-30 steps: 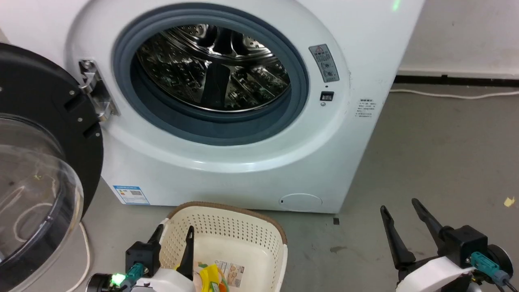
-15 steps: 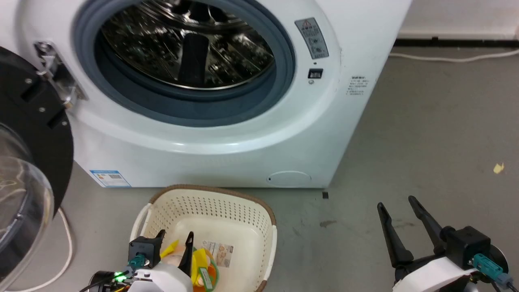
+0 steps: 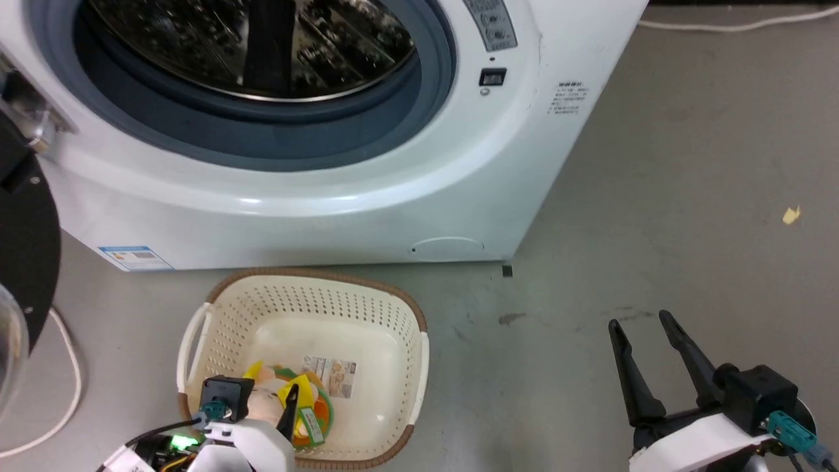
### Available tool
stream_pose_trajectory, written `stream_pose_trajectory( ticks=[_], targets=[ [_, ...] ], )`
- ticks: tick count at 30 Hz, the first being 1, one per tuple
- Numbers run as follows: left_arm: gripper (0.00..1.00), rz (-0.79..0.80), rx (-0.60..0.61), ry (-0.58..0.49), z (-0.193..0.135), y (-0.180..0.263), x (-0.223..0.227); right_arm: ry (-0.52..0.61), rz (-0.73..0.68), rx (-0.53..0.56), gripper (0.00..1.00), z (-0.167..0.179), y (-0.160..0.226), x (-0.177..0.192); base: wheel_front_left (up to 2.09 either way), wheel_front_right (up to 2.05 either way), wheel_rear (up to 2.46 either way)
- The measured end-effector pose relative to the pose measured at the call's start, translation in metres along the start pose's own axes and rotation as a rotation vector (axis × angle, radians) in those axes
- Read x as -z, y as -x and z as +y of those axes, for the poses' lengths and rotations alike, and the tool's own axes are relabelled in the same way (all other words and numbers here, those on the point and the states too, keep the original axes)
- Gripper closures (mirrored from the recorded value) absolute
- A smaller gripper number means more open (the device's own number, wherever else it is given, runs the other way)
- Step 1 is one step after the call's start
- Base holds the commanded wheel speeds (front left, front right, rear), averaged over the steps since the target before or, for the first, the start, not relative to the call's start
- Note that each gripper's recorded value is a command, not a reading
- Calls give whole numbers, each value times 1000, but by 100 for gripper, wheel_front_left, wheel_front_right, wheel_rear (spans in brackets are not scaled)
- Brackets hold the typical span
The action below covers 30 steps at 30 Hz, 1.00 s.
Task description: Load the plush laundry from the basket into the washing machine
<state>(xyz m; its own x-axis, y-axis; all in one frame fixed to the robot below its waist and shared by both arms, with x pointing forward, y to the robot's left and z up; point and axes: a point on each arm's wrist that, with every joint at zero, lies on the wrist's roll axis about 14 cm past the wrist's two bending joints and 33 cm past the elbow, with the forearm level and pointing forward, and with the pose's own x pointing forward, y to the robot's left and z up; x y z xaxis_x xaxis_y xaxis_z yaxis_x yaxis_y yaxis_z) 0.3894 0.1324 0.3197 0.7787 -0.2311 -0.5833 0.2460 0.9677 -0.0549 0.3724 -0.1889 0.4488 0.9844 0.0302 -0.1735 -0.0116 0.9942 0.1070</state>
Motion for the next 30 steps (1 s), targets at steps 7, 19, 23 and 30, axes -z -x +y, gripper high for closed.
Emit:
stream_pose_trajectory(
  ticks=[7, 19, 23, 30],
  targets=[
    [0, 131, 32, -75, 4, -15, 32, -24, 34, 7, 0, -1, -3, 14, 0, 0, 0],
    [0, 300, 48, -145, 23, -42, 72, -71, 104, 40, 0, -8, -6, 42, 0, 0, 0],
    [0, 350, 61, -187, 28, -52, 83, -89, 112, 45, 0, -9, -11, 47, 0, 0, 0],
    [0, 440, 93, -269, 37, -70, 104, -142, 152, 79, 0, -15, -12, 64, 0, 0, 0]
  ],
)
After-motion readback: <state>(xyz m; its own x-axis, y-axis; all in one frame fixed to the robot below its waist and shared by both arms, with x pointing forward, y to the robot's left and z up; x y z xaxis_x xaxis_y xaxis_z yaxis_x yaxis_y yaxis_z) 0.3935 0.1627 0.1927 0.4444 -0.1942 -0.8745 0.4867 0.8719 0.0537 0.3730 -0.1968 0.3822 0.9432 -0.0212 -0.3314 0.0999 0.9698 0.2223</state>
